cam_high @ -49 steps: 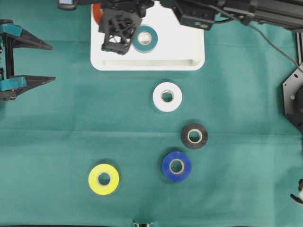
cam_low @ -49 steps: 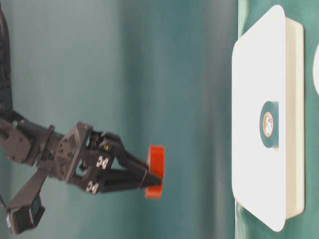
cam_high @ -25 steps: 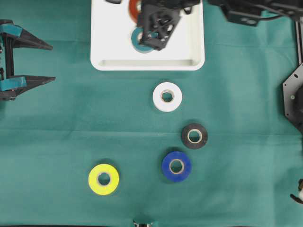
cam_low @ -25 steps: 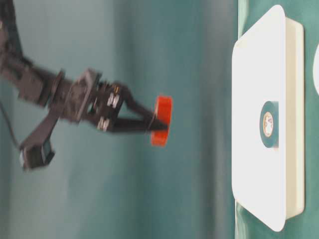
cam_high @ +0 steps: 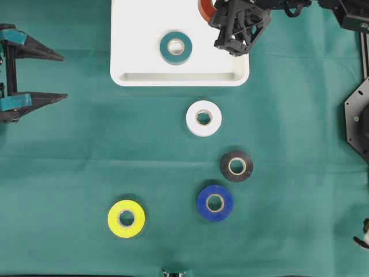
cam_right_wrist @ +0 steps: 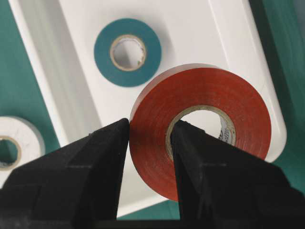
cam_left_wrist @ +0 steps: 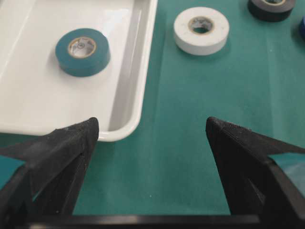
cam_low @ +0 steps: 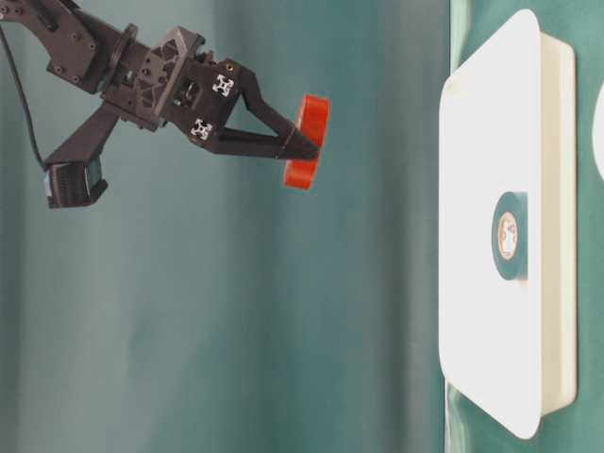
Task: Pick up the tape from a random location and place it into the white case.
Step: 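Lower the orange roll into the tray beside the teal roll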
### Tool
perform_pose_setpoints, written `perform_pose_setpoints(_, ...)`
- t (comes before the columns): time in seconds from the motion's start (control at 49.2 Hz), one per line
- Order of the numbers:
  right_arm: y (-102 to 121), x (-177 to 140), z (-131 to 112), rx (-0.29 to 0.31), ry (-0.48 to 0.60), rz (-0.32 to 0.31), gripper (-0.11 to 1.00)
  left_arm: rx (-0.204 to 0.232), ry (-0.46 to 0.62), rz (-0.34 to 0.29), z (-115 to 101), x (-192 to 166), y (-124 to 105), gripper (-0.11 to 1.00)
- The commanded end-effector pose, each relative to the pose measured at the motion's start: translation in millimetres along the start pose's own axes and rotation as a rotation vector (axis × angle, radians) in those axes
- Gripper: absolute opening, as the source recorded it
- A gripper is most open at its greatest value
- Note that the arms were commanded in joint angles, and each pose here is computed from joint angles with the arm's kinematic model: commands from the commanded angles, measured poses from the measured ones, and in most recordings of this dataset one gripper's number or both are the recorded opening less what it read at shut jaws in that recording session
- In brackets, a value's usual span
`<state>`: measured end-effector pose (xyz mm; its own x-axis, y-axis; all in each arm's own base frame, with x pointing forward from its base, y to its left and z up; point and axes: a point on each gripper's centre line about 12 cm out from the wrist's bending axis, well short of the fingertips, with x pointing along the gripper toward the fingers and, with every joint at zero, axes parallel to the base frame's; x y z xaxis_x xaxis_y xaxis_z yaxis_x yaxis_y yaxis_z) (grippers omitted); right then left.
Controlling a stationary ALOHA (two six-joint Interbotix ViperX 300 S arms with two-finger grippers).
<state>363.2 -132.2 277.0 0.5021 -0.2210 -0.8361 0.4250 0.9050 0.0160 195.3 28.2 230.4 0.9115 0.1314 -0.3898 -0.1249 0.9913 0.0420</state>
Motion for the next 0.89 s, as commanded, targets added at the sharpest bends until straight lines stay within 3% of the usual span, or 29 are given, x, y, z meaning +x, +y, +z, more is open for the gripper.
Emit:
perform_pose_setpoints(0.0, 1, -11, 7, -0.007, -0.044, 0.003, 0.31, -0.002, -0.015, 0.002, 5, 0, 1, 0.97)
perform_pose_setpoints(0.427, 0, -5, 4, -0.005, -0.040, 0.003, 0.32, -0.002, -0.015, 0.001, 5, 0, 0, 0.97)
perform_pose_setpoints(0.874, 1, 40, -15, -0.003, -0.010, 0.007, 0.32, -0.002, -0.017, 0.002, 5, 0, 1, 0.97)
